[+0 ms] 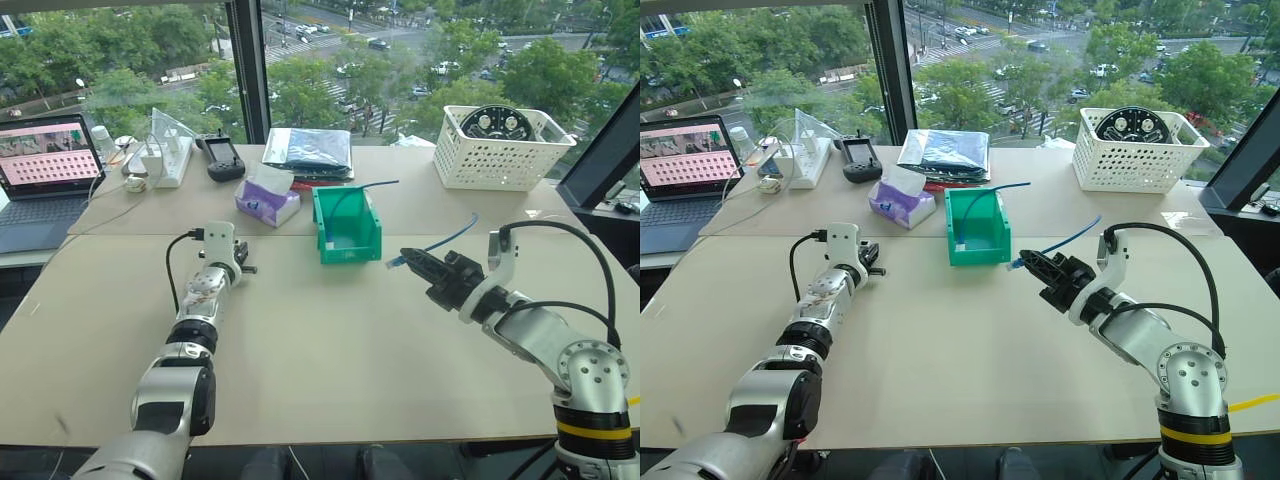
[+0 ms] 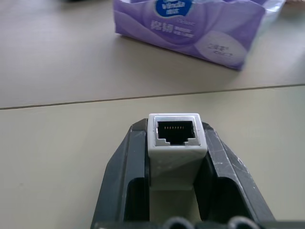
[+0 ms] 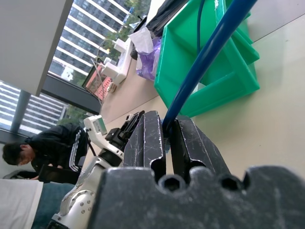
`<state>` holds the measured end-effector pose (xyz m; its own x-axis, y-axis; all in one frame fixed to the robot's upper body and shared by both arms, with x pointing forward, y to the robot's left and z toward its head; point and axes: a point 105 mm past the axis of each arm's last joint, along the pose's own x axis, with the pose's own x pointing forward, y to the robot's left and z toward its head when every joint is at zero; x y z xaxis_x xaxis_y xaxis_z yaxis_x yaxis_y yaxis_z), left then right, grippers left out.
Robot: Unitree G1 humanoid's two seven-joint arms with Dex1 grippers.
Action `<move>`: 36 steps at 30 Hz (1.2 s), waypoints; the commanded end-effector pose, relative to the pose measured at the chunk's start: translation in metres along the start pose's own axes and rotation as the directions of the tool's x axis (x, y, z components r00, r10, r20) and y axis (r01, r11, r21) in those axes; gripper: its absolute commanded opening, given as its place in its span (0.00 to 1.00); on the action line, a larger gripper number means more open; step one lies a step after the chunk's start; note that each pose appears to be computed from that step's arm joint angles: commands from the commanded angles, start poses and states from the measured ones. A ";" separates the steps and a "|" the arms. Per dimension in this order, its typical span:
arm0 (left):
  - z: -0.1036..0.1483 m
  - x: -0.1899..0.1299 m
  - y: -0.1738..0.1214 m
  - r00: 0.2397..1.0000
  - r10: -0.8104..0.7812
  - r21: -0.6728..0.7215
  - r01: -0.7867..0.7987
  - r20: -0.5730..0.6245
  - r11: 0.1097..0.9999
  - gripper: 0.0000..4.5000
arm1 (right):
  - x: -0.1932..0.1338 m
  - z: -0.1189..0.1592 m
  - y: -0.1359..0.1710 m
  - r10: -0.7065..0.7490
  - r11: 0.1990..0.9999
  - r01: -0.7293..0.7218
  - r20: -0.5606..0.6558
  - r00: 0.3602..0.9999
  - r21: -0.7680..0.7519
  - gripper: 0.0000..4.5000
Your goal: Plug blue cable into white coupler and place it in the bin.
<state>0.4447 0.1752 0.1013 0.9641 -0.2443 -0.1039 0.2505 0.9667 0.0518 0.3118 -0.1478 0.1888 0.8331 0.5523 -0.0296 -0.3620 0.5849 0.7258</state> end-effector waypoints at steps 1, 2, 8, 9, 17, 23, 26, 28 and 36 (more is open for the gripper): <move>0.016 -0.018 -0.072 0.878 -0.478 0.096 0.476 -0.008 0.874 0.15 | -0.004 0.000 0.009 0.022 0.995 -0.022 -0.003 1.000 -0.093 0.00; 0.010 -0.028 -0.083 0.831 -0.553 0.097 0.557 -0.065 0.825 0.15 | -0.004 -0.002 0.010 0.022 0.994 -0.024 -0.013 1.000 -0.104 0.00; 0.004 -0.067 -0.132 0.642 -0.726 0.026 0.753 -0.246 0.658 0.15 | 0.001 -0.027 0.009 -0.017 0.979 0.002 -0.072 0.997 -0.204 0.00; 0.003 -0.070 -0.139 0.625 -0.730 -0.001 0.759 -0.276 0.651 0.15 | 0.002 -0.037 0.007 -0.036 0.967 0.007 -0.109 0.993 -0.253 0.00; -0.002 -0.075 -0.175 0.593 -0.699 -0.065 0.742 -0.400 0.667 0.15 | 0.010 -0.059 0.010 -0.054 0.960 0.024 -0.101 0.993 -0.278 0.00; -0.005 -0.085 -0.194 0.547 -0.717 -0.074 0.771 -0.433 0.633 0.15 | 0.018 -0.068 0.014 -0.060 0.968 0.042 -0.067 0.996 -0.246 0.00; -0.007 -0.087 -0.196 0.545 -0.708 -0.062 0.771 -0.449 0.634 0.15 | 0.021 -0.070 0.015 -0.064 0.972 0.049 -0.054 0.996 -0.231 0.00; -0.007 -0.089 -0.197 0.544 -0.707 -0.062 0.772 -0.451 0.633 0.15 | 0.022 -0.073 0.015 -0.066 0.973 0.052 -0.055 0.996 -0.225 0.00; -0.008 -0.092 -0.195 0.553 -0.694 -0.049 0.765 -0.462 0.642 0.15 | 0.021 -0.085 0.010 -0.093 0.974 0.070 -0.101 0.991 -0.216 0.00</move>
<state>0.3117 0.0126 0.0929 0.3380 -0.7616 -0.5528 0.8851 0.4569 -0.0883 0.2939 -0.0813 0.1306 0.8197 0.5438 -0.1802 -0.3650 0.7381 0.5674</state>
